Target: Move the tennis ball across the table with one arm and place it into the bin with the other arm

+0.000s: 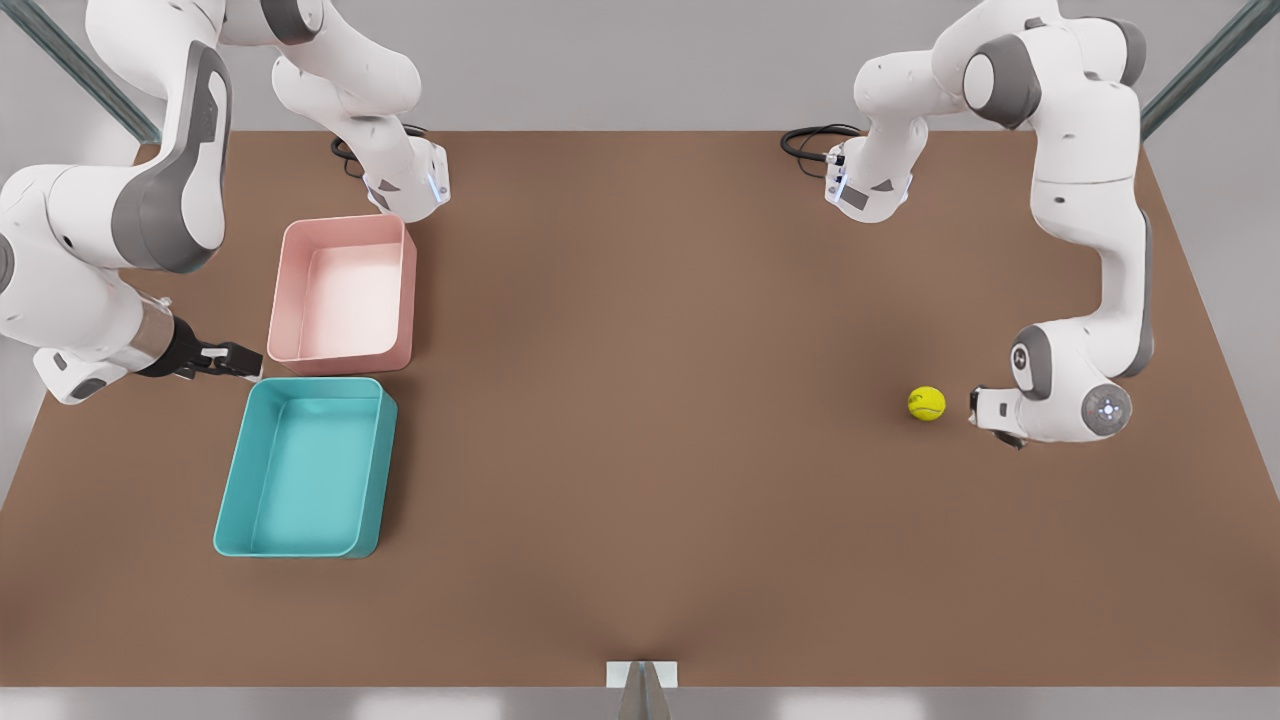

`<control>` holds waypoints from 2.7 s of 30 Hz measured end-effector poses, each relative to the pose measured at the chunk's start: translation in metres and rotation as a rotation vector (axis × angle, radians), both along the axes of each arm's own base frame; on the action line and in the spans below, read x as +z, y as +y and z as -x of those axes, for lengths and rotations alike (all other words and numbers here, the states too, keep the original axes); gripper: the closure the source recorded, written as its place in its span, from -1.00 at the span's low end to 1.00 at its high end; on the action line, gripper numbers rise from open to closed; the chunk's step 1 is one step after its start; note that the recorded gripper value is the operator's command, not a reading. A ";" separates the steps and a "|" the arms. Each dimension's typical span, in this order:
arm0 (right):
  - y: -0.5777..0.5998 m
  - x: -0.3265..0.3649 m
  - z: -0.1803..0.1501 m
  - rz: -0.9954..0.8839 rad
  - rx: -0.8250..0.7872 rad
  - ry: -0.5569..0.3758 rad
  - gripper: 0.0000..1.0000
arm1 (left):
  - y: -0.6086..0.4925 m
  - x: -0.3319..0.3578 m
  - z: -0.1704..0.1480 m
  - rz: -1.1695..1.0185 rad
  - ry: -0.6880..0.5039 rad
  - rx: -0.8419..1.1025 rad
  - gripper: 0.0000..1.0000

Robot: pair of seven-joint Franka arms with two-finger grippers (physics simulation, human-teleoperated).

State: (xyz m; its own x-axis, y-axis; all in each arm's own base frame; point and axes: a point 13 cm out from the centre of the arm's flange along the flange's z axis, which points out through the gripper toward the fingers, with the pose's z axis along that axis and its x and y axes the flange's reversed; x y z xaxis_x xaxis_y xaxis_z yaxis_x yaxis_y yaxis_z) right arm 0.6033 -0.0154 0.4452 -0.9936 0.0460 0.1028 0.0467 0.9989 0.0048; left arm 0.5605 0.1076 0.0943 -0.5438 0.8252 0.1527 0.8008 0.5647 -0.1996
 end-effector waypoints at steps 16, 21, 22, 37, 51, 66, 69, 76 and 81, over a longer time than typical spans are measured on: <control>-0.001 -0.003 0.001 -0.004 -0.006 0.009 -1.00 | -0.039 -0.038 0.040 0.090 0.009 -0.434 0.57; -0.002 -0.003 0.001 -0.004 -0.007 0.010 -1.00 | -0.224 -0.019 0.018 0.152 -0.076 -0.549 0.57; -0.002 -0.003 0.001 -0.004 -0.007 0.010 -1.00 | -0.242 -0.014 0.017 0.152 -0.089 -0.520 0.57; -0.001 -0.004 0.001 -0.004 -0.007 0.011 -1.00 | -0.224 0.403 -0.010 -0.042 -0.111 0.332 -1.00; 0.278 -0.169 -0.023 0.005 0.332 0.081 -1.00 | -0.222 0.368 0.016 -0.221 0.053 0.749 -1.00; 0.366 -0.309 -0.019 0.022 0.135 -0.045 -1.00 | -0.222 0.356 0.018 -0.302 0.076 0.942 -1.00; 0.397 -0.302 0.025 0.025 0.170 -0.033 -1.00 | -0.222 0.355 0.018 -0.311 0.078 0.965 -1.00; 0.388 -0.315 0.104 0.056 0.167 0.013 -1.00 | -0.222 0.354 0.019 -0.326 0.079 1.005 -1.00; 0.391 -0.340 0.125 0.045 0.157 -0.014 -1.00 | -0.223 0.352 0.019 -0.337 0.084 1.024 -1.00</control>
